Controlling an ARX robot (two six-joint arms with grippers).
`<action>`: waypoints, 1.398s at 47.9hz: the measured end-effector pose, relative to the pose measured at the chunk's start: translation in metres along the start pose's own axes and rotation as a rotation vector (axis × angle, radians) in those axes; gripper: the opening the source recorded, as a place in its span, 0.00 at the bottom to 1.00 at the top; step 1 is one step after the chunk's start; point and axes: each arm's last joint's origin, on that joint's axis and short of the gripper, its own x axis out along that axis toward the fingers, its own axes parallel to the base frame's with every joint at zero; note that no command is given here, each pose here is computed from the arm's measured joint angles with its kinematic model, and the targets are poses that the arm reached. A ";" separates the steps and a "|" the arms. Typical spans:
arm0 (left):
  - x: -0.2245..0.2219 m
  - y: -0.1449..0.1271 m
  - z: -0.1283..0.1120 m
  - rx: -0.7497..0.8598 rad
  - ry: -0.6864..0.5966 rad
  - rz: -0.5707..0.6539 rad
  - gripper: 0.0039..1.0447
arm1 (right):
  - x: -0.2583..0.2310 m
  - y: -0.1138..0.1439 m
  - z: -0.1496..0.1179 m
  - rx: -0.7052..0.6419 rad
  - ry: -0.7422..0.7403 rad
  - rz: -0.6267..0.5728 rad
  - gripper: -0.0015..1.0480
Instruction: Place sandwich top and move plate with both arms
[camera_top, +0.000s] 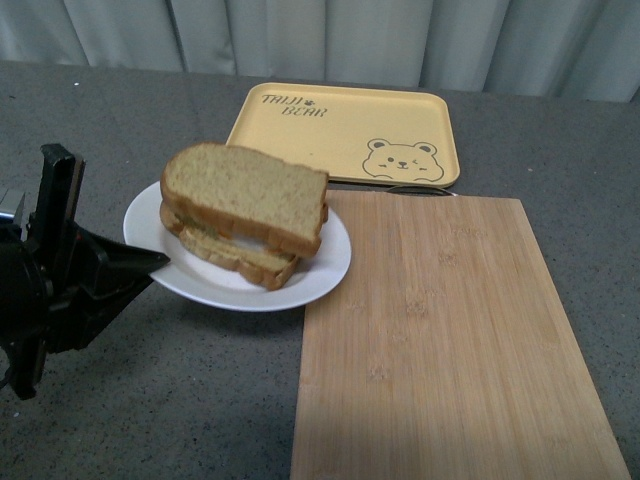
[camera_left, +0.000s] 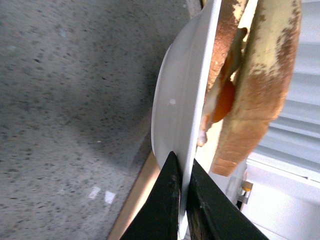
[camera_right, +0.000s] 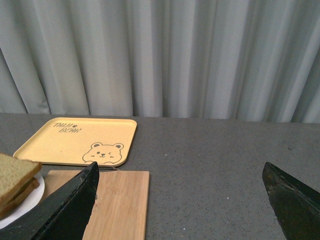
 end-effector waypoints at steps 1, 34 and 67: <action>0.001 -0.002 0.000 -0.005 0.002 -0.009 0.03 | 0.000 0.000 0.000 0.000 0.000 0.000 0.91; 0.136 -0.096 0.016 -0.140 -0.019 -0.064 0.03 | 0.000 0.000 0.000 0.000 0.000 0.000 0.91; 0.200 -0.125 0.054 -0.215 -0.047 -0.009 0.35 | 0.000 0.000 0.000 0.000 0.000 0.000 0.91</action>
